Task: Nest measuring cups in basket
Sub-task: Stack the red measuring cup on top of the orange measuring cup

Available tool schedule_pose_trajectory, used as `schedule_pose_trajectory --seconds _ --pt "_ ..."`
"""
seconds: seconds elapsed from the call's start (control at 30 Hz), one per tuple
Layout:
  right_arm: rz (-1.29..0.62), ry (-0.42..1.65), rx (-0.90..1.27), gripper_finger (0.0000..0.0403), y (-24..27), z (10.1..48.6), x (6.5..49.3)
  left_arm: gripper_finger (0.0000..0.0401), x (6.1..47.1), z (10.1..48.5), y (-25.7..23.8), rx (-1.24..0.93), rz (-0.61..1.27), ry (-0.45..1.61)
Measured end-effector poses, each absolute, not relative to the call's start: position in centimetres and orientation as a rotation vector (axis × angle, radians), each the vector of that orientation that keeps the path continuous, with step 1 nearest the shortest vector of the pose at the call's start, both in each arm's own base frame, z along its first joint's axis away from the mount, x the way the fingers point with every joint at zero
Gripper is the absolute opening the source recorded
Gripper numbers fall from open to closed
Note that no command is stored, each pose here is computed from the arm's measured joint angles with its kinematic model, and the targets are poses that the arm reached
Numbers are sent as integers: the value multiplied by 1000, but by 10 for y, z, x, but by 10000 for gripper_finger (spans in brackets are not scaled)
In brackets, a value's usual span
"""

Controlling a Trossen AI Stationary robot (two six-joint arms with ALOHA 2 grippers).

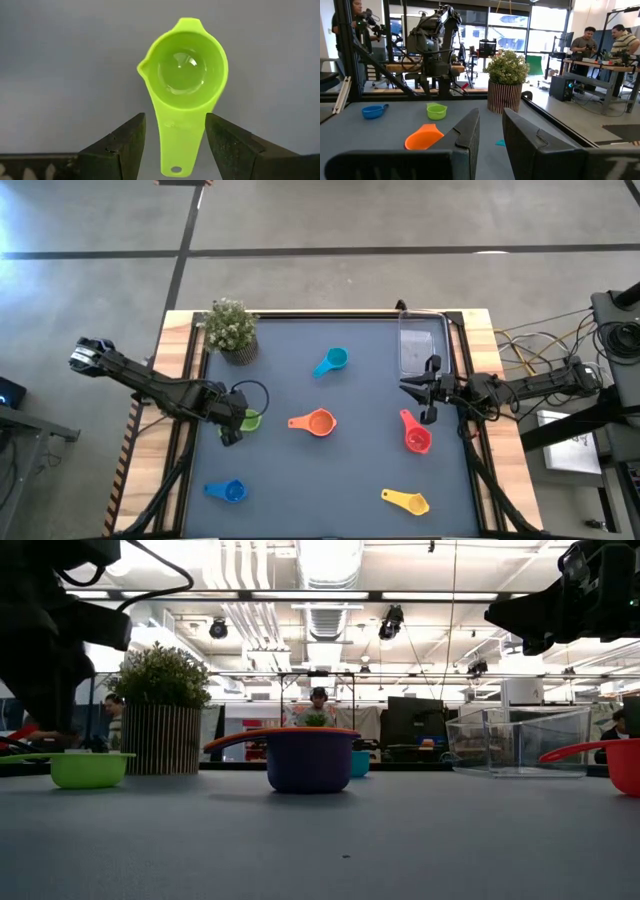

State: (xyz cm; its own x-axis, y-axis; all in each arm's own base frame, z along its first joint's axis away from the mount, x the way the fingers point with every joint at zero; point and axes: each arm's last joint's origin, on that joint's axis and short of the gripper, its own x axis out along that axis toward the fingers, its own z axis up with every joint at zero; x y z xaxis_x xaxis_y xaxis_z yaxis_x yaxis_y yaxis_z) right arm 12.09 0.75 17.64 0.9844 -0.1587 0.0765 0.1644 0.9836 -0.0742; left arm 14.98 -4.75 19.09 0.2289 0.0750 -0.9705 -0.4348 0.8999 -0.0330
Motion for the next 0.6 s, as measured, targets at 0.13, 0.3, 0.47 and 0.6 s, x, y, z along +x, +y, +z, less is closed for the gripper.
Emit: schedule_pose_trajectory --seconds 0.13,0.3,0.47,0.6 --pt "-162 -70 -80 73 8 176 121 190 150 191 -49 -337 342 1302" --pt "-162 -71 -80 73 8 176 121 200 150 191 -51 -342 325 1305" --pt "-162 -71 -80 73 8 176 121 231 150 191 -52 -367 341 1299" --pt "-162 -71 -80 73 8 176 121 266 150 191 -52 -376 348 1298"
